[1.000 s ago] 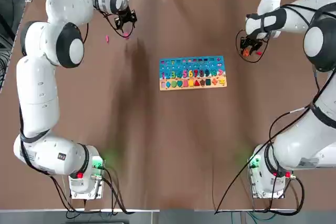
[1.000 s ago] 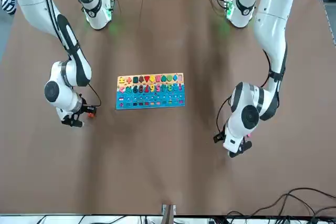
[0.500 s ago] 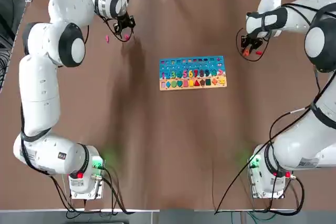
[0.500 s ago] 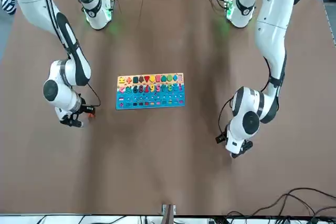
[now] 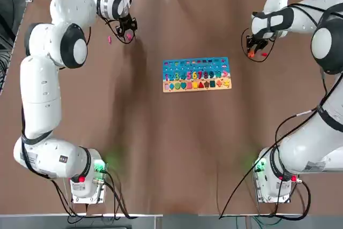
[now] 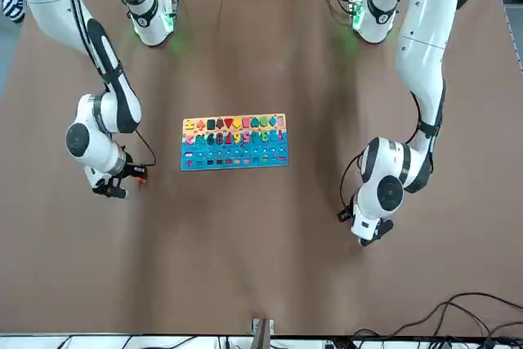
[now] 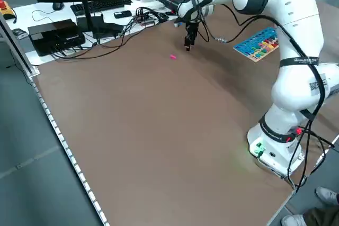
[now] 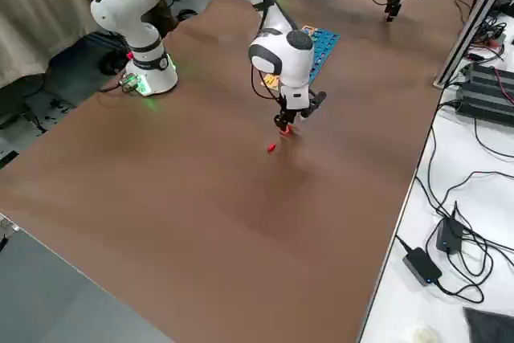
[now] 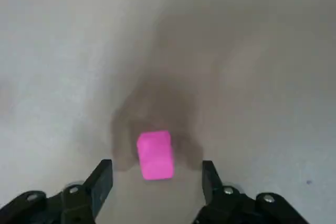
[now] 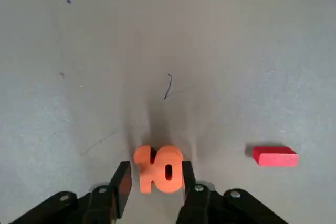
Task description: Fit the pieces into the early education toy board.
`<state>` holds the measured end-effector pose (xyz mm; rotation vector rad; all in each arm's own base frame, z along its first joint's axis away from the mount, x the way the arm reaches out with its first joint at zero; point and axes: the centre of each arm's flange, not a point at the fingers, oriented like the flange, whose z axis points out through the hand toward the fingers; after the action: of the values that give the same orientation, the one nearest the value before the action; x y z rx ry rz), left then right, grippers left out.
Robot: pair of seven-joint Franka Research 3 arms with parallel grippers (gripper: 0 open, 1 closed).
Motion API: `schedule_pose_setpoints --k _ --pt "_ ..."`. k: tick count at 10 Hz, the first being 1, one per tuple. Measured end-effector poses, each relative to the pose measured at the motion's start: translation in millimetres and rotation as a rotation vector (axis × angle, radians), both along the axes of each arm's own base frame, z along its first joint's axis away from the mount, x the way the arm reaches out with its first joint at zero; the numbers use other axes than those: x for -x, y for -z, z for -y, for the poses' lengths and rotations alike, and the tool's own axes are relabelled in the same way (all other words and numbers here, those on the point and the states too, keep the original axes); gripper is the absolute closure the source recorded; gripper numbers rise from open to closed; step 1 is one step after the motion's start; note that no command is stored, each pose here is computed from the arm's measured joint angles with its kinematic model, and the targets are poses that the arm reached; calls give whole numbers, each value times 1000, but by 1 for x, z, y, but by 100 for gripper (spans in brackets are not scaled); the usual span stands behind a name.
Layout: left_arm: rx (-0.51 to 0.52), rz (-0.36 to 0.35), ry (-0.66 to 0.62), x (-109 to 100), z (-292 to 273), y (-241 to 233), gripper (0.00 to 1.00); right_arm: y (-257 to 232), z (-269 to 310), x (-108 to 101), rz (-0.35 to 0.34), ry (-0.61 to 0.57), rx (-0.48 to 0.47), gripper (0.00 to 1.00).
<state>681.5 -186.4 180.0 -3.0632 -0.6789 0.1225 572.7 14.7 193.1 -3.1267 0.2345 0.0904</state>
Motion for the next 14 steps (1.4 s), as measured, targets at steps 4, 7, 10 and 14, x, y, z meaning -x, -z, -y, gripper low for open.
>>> schedule_pose_setpoints --k 4,7,10,14 --pt "0 -1 -1 0 -1 1 38 2 0 2 -3 0 0 53" --pt "0 -1 -7 -1 -5 1 57 6 1 4 -5 1 0 53" --pt "1 3 -10 -3 -6 -1 66 10 2 6 -3 4 1 53" --pt "1 6 -10 -4 -6 -2 66 10 2 6 -2 4 1 53"
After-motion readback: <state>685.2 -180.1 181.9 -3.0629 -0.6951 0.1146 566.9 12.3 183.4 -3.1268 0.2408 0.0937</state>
